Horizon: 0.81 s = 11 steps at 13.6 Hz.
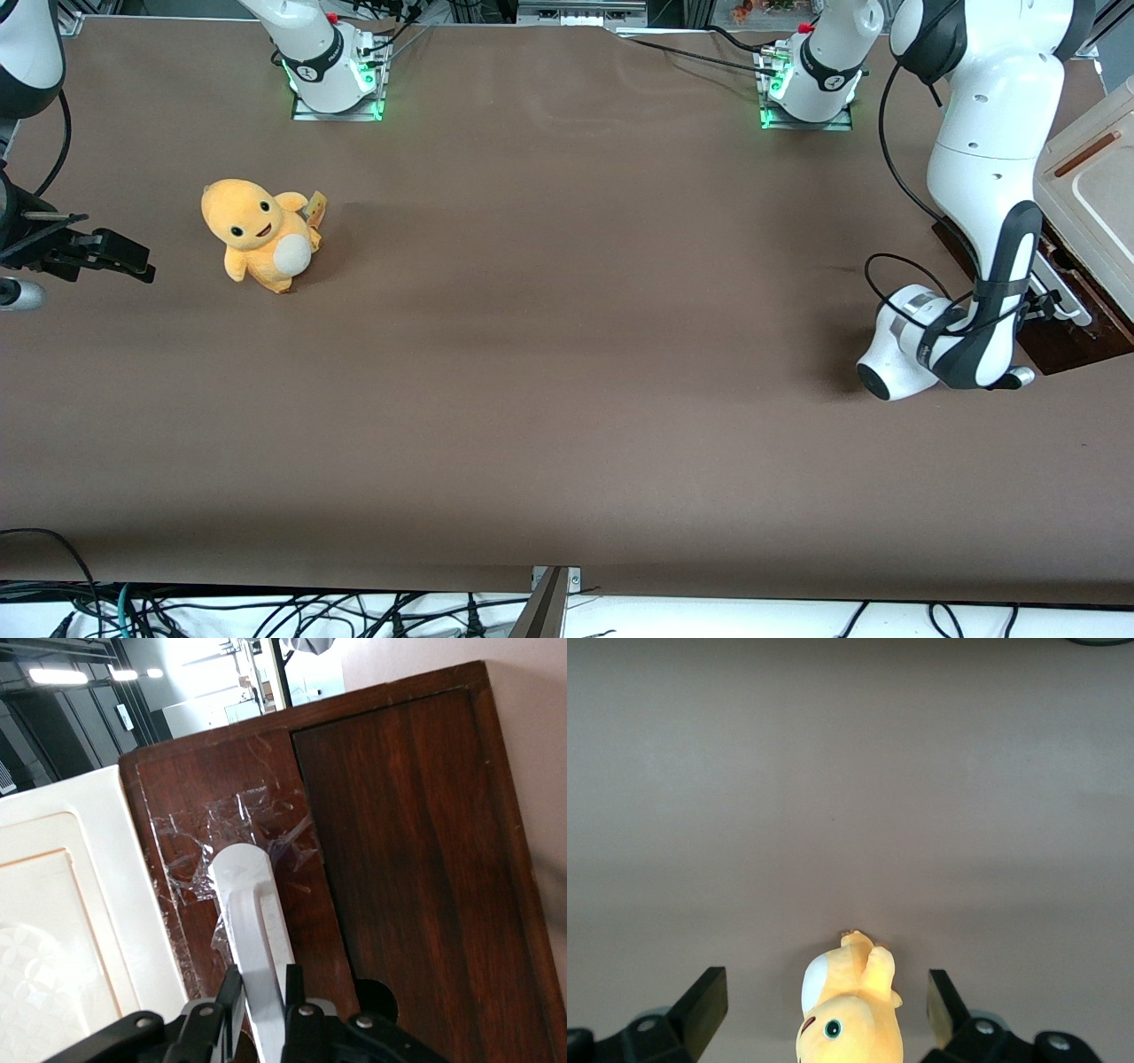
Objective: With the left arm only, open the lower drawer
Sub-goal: 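Pull the gripped handle outward with the left gripper, sliding the drawer open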
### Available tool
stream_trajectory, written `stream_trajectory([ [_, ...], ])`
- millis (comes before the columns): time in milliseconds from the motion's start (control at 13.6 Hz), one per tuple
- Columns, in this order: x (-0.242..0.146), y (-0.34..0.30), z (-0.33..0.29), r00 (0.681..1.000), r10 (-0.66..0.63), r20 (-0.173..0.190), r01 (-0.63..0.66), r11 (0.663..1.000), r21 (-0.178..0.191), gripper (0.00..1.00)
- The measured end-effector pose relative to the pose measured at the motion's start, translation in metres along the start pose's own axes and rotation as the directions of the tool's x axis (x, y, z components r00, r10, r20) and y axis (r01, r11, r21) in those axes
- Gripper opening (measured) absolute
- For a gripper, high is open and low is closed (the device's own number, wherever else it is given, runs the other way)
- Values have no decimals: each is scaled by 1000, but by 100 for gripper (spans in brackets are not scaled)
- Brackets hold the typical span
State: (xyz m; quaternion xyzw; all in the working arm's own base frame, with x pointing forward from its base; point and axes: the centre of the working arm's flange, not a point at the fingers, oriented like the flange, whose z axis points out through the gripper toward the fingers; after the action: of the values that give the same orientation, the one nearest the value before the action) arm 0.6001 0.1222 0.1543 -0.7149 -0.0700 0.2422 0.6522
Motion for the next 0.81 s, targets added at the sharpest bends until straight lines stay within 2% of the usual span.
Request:
stream_trajectory([
  [807,-4,5,-24,999,-3,-36,3,1000,4,22],
])
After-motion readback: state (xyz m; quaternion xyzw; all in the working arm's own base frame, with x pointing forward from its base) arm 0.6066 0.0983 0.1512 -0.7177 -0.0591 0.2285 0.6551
